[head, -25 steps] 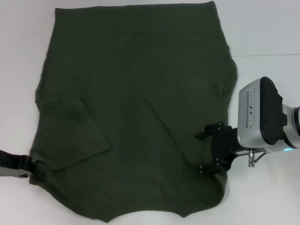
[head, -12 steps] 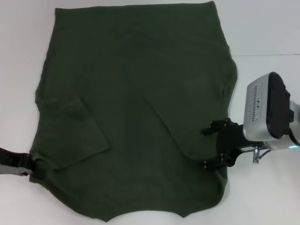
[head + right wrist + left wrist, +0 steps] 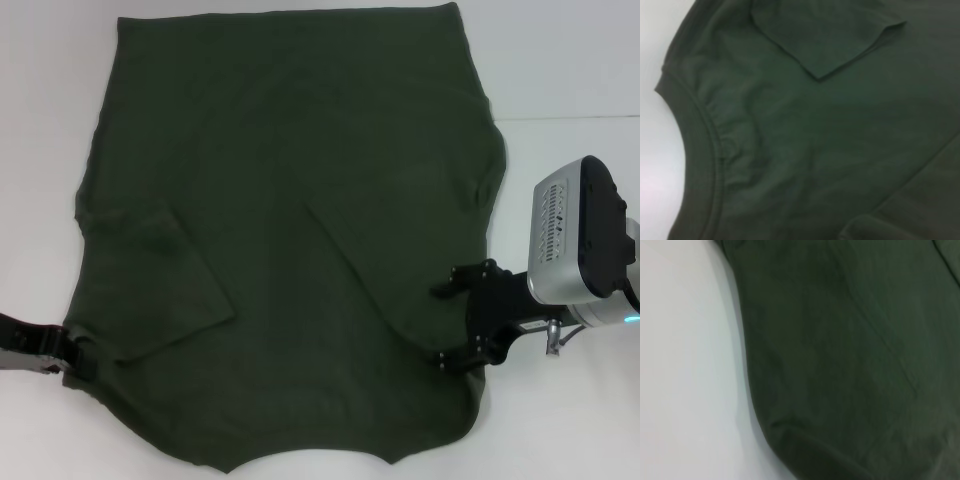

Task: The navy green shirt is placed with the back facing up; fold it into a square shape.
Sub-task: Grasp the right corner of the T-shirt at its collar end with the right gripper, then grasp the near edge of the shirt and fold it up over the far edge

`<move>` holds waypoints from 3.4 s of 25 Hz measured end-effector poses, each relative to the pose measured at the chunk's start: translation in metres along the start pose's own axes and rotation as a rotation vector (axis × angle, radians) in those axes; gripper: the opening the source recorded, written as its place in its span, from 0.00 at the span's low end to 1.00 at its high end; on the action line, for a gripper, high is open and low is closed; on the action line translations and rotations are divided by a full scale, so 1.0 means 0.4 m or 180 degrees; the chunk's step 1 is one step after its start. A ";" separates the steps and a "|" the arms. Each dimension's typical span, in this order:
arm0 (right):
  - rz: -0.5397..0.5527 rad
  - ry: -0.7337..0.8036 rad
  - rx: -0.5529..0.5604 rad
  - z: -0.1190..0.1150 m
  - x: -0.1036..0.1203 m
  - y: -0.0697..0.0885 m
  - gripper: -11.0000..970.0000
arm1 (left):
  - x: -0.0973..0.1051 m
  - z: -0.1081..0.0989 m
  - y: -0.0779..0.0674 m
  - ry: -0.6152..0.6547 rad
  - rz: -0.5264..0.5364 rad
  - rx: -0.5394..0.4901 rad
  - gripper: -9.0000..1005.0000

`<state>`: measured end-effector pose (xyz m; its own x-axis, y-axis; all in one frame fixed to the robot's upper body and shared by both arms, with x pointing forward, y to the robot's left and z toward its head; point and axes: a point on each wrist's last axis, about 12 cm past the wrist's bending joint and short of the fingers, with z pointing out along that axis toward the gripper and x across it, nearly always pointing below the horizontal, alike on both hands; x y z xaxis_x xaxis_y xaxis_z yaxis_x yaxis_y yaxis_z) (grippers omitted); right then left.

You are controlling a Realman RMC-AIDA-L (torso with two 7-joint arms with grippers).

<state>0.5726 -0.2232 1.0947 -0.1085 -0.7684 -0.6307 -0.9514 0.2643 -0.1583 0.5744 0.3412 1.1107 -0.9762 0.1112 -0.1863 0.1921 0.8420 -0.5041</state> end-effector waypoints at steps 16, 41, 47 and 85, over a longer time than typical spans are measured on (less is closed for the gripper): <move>-0.0072 -0.0027 -0.0038 0.019 -0.008 0.012 0.91 | 0.001 0.000 0.000 0.0011 0.0002 -0.0002 0.05; -0.0041 0.0039 0.0106 0.033 -0.002 0.009 0.72 | 0.000 -0.001 -0.001 0.0002 -0.0001 0.0013 0.05; -0.0029 0.0041 0.0091 0.031 -0.001 0.011 0.59 | -0.001 -0.001 -0.002 0.0004 0.0001 0.0017 0.05; 0.0961 -0.0403 0.0025 -0.039 0.055 0.000 0.04 | -0.004 0.002 -0.008 -0.0030 0.0091 0.0036 0.05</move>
<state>0.5657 -0.2491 1.0926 -0.3482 -0.5761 -0.7395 -0.8793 0.4741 0.0447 0.5756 0.3379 1.1118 -0.9693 0.1301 -0.2087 0.2211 0.8324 -0.5081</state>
